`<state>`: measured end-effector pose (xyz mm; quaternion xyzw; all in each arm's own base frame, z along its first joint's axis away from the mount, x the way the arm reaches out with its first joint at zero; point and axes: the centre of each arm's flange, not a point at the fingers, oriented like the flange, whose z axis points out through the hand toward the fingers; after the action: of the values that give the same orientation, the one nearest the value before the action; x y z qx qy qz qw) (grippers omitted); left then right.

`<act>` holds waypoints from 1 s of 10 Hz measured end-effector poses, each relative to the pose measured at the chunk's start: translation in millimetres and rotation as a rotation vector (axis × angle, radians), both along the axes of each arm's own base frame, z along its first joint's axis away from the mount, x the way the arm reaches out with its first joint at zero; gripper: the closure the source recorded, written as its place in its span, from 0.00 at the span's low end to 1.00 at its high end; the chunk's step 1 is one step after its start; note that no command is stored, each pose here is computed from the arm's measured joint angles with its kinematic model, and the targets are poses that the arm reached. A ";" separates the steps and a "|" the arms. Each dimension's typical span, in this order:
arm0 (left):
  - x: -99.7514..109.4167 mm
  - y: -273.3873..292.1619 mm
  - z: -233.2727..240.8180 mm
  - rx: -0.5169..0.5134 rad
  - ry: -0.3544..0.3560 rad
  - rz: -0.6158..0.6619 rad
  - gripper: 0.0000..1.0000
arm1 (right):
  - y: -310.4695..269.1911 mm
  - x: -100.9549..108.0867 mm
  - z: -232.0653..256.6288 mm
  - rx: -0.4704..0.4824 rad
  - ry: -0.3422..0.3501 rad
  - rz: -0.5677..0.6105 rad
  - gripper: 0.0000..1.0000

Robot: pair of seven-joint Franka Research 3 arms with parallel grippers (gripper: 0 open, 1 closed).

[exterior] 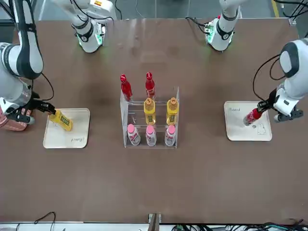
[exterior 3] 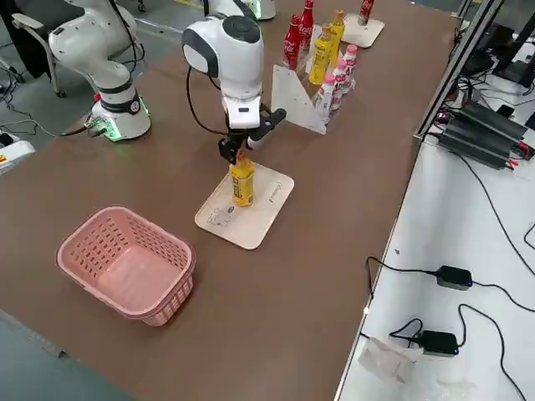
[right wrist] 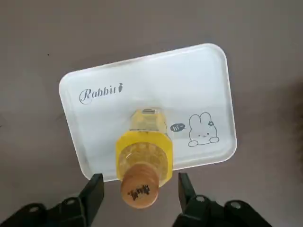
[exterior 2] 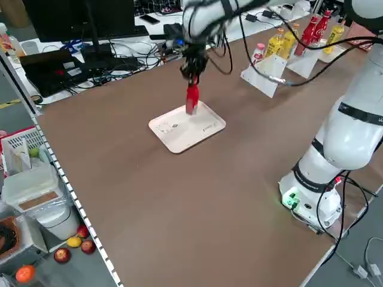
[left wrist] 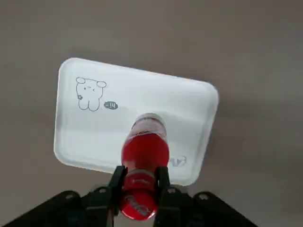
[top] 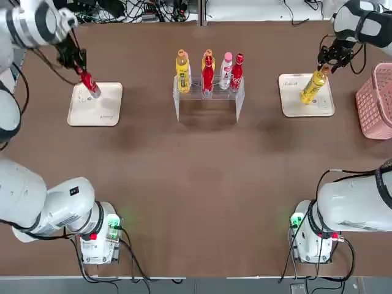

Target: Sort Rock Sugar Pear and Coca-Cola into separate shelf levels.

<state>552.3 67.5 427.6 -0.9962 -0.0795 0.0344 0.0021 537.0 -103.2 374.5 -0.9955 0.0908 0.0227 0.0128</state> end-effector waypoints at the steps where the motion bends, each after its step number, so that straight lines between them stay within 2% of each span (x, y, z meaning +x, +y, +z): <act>1: 5.0 -27.6 45.2 0.005 0.028 0.003 0.67 | 0.2 -0.4 -0.8 0.000 0.001 -0.003 0.31; 3: 1.7 -105.2 103.2 0.026 0.045 0.023 0.67 | 1.4 -0.7 -1.9 0.000 0.002 -0.006 0.36; 5: -14.7 -191.1 123.6 0.052 0.047 0.074 0.67 | 2.1 -0.8 -2.7 0.000 0.001 -0.007 0.46; 8: -41.2 -282.6 164.1 0.048 -0.026 0.179 0.67 | 2.3 -0.8 -2.9 0.000 0.000 -0.009 0.61; 10: -60.6 -326.5 187.3 0.026 -0.064 0.211 0.67 | 2.2 -0.8 -2.9 -0.001 0.000 -0.010 0.65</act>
<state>491.7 -258.9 614.9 -0.9828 -0.1846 0.0014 0.0089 536.1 -101.1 371.6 -0.9951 0.0956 0.0226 0.0127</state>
